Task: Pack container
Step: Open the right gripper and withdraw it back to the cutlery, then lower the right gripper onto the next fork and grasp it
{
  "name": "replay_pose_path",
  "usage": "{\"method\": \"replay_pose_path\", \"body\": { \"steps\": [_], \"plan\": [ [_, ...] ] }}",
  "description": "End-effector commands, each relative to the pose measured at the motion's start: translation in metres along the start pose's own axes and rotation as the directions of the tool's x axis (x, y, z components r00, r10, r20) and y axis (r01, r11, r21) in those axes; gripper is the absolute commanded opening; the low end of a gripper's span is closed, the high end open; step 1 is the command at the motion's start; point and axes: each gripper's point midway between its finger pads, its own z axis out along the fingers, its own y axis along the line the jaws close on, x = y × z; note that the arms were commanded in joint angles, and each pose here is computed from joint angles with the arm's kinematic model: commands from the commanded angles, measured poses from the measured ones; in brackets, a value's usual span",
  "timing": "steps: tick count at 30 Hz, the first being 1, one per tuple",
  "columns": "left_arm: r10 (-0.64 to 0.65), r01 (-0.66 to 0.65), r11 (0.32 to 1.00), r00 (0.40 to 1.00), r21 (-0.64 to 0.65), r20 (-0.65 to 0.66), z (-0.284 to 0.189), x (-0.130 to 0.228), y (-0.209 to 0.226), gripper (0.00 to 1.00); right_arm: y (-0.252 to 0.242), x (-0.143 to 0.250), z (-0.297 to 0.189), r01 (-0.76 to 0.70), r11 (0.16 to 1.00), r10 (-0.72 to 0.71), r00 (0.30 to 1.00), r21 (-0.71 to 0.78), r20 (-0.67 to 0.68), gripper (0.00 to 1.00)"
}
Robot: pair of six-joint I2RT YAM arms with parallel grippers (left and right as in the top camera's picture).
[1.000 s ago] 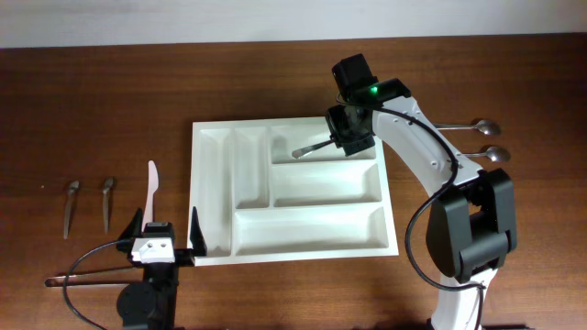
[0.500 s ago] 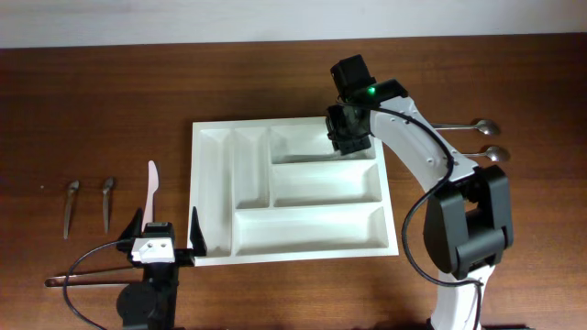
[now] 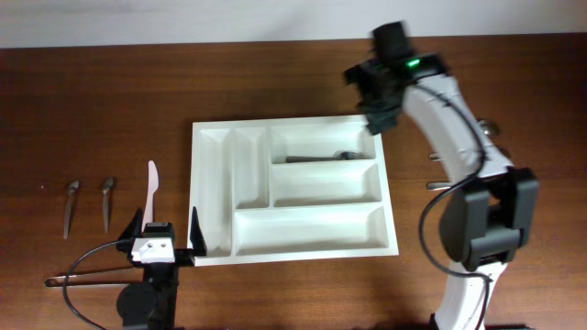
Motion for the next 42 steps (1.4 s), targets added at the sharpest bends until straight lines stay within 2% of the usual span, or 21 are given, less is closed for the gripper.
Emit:
{"method": "replay_pose_path", "body": {
  "steps": [1, 4, 9, 14, 18, 21, 26, 36, 42],
  "plan": [
    [0.019, -0.019, 1.000, 1.000, 0.002, 0.002, 0.000, 0.001, 0.000, 0.99, -0.029, -0.049, -0.019, -0.054, 0.996, 0.053, 0.998, 0.066, 0.014, 1.00],
    [0.019, -0.019, 1.000, 1.000, 0.002, 0.002, 0.000, 0.001, 0.000, 0.99, -0.099, -0.090, -0.035, -0.200, 0.943, 0.183, 0.979, 0.266, 0.087, 0.99],
    [0.019, -0.019, 1.000, 1.000, 0.002, 0.002, 0.000, 0.001, 0.000, 0.99, -0.172, -0.127, -0.055, -0.326, 0.836, 0.263, 0.944, 0.441, 0.199, 0.99],
    [0.019, -0.019, 1.000, 1.000, 0.002, 0.002, 0.000, 0.001, 0.000, 0.99, -0.215, -0.151, -0.052, -0.274, 0.813, 0.203, 0.960, 0.513, 0.192, 0.99],
    [0.019, -0.019, 1.000, 1.000, 0.002, 0.002, 0.000, 0.001, 0.000, 0.99, -0.240, -0.158, -0.042, -0.285, 0.797, 0.217, 0.958, 0.532, 0.188, 0.99],
    [0.019, -0.019, 1.000, 1.000, 0.002, 0.002, 0.000, 0.001, 0.000, 0.99, -0.252, -0.162, -0.037, -0.296, 0.793, 0.228, 0.955, 0.532, 0.191, 0.99],
    [0.019, -0.019, 1.000, 1.000, 0.002, 0.002, 0.000, 0.001, 0.000, 0.99, -0.260, -0.173, -0.025, -0.241, 0.820, 0.171, 0.969, 0.519, 0.180, 0.99],
    [0.019, -0.019, 1.000, 1.000, 0.002, 0.002, 0.000, 0.001, 0.000, 0.99, -0.278, -0.168, -0.004, -0.247, 0.819, 0.181, 0.968, 0.519, 0.175, 0.99],
    [0.019, -0.019, 1.000, 1.000, 0.002, 0.002, 0.000, 0.001, 0.000, 0.99, -0.272, -0.174, 0.004, -0.197, 0.852, 0.135, 0.978, 0.485, 0.161, 0.99]
  ]
}}
